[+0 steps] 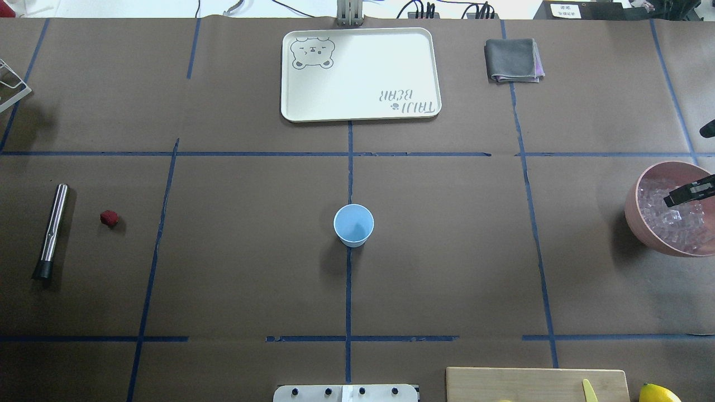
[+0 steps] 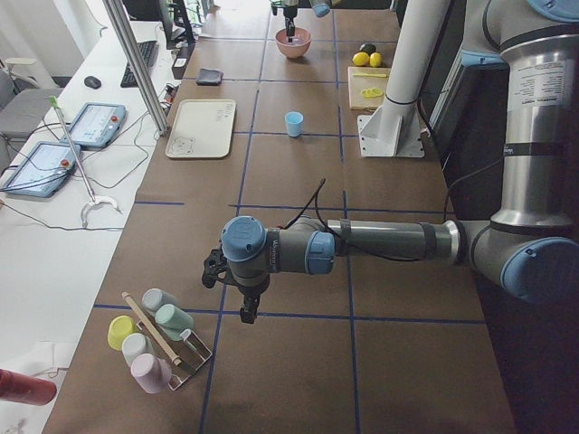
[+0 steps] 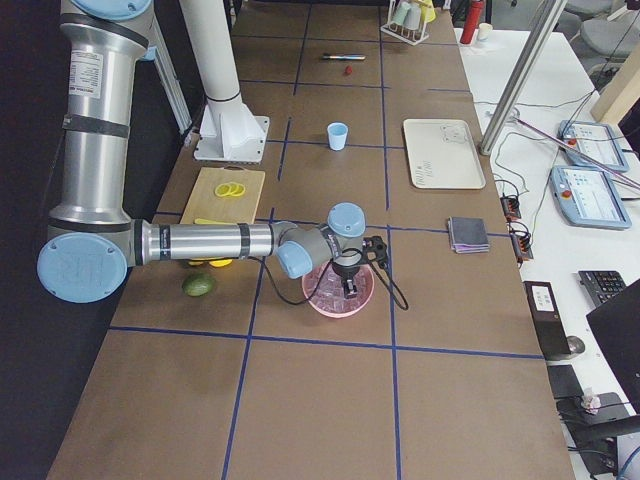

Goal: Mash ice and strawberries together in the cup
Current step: 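Lower the right gripper into the pink bowl and grasp an ice cube, then carry the ice cube with the right gripper over the blue cup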

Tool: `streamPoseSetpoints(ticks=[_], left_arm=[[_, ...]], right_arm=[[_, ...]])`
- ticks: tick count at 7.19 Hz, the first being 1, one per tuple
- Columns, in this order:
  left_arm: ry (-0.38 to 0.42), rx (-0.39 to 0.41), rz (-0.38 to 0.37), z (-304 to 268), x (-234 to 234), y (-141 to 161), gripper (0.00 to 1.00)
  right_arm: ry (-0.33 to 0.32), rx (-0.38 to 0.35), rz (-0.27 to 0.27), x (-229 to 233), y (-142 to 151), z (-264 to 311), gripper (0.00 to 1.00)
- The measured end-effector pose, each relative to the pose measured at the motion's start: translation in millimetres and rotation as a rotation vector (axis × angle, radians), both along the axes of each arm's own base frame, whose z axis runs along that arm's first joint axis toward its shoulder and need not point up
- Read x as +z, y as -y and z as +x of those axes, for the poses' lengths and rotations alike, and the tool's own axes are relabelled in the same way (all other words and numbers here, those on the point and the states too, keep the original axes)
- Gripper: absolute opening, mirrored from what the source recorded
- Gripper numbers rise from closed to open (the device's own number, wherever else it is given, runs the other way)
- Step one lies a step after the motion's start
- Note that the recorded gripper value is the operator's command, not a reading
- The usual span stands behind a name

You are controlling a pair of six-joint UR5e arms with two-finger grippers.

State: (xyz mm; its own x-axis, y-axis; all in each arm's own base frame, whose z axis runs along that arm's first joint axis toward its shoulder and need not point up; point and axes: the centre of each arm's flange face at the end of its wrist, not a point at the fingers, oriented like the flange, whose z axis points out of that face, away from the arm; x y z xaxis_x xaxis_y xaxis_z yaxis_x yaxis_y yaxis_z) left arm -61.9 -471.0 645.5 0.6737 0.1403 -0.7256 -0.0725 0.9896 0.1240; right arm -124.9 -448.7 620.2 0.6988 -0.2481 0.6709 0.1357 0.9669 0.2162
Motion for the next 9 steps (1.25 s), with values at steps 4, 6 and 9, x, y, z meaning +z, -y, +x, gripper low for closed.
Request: streamPoseSetpoints(ticks=[4,6,9], left_arm=[[0.000,-0.001,-0.002,0,1,-1,1.00],[0.000,-0.001,-0.006,-1,2,-3,1.00],[0.000,-0.001,-0.007,-1,3,-4,1.00]], right_arm=[[0.022,-0.006,0.013,-11,0,2,0.03],[0.057,0.024,0.034,-37,6,20,0.00],[0.082,0.044,0.022,-141,36,8,0.01]])
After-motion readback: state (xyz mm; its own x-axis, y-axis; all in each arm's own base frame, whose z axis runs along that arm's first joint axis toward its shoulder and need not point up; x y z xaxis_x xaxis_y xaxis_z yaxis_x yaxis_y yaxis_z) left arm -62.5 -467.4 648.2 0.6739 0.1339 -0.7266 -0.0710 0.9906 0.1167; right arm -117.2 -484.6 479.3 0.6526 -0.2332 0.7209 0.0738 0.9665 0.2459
